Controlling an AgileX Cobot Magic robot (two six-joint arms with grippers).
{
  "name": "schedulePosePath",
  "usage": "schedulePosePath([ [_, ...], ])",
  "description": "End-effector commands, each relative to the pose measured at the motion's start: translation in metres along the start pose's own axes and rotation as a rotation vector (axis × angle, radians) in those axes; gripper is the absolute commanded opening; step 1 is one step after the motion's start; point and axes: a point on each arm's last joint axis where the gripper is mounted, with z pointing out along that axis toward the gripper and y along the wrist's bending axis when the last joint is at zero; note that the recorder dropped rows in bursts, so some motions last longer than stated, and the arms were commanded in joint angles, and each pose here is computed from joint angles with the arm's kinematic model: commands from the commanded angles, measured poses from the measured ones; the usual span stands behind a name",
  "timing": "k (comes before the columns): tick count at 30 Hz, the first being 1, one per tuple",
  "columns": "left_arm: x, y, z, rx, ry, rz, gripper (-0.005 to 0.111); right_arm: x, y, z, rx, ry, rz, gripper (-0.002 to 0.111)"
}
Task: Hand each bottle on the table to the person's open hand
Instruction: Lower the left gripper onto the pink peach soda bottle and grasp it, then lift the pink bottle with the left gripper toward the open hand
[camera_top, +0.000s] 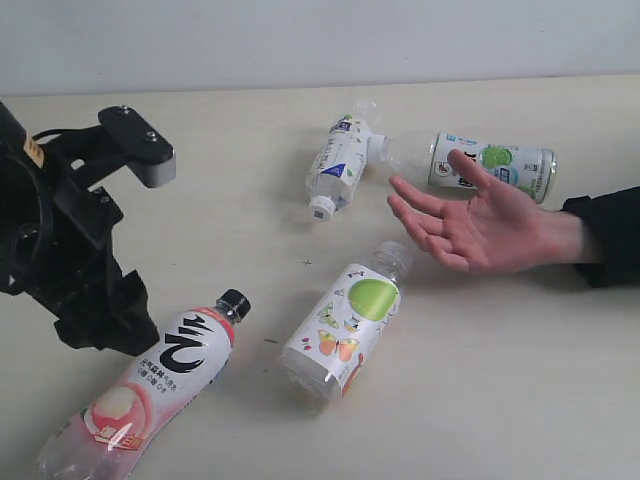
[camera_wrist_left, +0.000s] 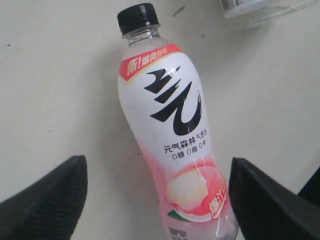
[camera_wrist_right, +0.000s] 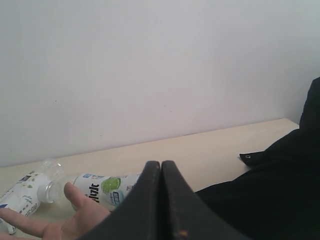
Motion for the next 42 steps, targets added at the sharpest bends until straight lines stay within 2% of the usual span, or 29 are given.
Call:
schedulePosePath([
  [1,-0.005,-0.001,0.018,0.030,0.024,-0.042,0.076,0.001,0.000,0.000,-0.002,-0.004,0.004,0.000],
  [22,-0.011,0.011,0.092,0.134,0.197,-0.132,0.075,0.001,0.000,0.000,-0.002,-0.004,0.004,0.000],
  [24,-0.010,0.011,0.093,0.144,0.206,-0.137,0.065,0.001,0.000,0.000,-0.002,-0.004,0.004,0.000],
  [26,-0.011,0.011,0.093,0.144,0.205,-0.136,0.039,0.001,0.000,0.000,-0.002,-0.004,0.004,0.000],
  [28,-0.010,0.011,0.092,0.138,0.215,-0.120,0.003,0.001,0.000,0.000,-0.002,-0.004,0.004,0.000],
  [33,-0.006,0.012,0.079,0.118,0.277,-0.065,0.001,0.001,0.000,0.000,-0.002,-0.004,0.004,0.000],
  [35,-0.011,0.013,0.069,0.101,0.270,-0.090,0.001,0.001,0.000,0.000,-0.002,-0.004,0.004,0.000],
  [39,-0.029,0.013,0.038,0.071,0.170,-0.153,0.001,0.001,0.000,0.000,-0.002,-0.004,0.004,0.000],
  [42,-0.044,0.014,0.006,0.006,0.001,-0.205,0.000,0.001,0.000,0.000,-0.003,-0.004,0.020,0.000],
])
